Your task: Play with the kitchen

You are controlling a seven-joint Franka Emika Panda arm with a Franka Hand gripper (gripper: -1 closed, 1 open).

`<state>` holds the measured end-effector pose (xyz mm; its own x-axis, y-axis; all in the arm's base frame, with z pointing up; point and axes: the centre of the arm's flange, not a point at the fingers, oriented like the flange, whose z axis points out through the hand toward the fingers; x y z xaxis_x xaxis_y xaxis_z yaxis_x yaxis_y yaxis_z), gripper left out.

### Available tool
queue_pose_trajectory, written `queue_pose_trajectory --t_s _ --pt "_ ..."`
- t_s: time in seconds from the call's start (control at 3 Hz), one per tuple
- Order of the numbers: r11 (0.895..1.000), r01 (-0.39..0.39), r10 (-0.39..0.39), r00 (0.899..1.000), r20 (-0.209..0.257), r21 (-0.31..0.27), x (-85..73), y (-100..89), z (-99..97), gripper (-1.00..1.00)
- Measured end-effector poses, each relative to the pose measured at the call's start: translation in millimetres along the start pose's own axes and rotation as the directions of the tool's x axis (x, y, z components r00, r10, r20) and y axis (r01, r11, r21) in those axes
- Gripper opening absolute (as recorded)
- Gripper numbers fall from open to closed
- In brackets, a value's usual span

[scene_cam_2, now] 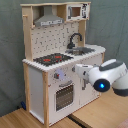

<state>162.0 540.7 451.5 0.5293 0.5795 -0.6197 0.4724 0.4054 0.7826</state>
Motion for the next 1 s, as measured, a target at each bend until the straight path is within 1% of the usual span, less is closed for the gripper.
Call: queue_pose_trajectory --t_s 0.33,0.67,1.0 --pt "0.992 0.041 -0.04 0.999 0.013 -0.119 23.0 -23.1 -12.1 1.0" --pt "0.974 0.037 -0.042 0.999 -0.015 -0.224 43.6 -35.1 -12.4 1.0" --pt "0.957 0.016 -0.03 0.999 -0.045 -0.288 57.2 -46.5 -7.1 1.0"
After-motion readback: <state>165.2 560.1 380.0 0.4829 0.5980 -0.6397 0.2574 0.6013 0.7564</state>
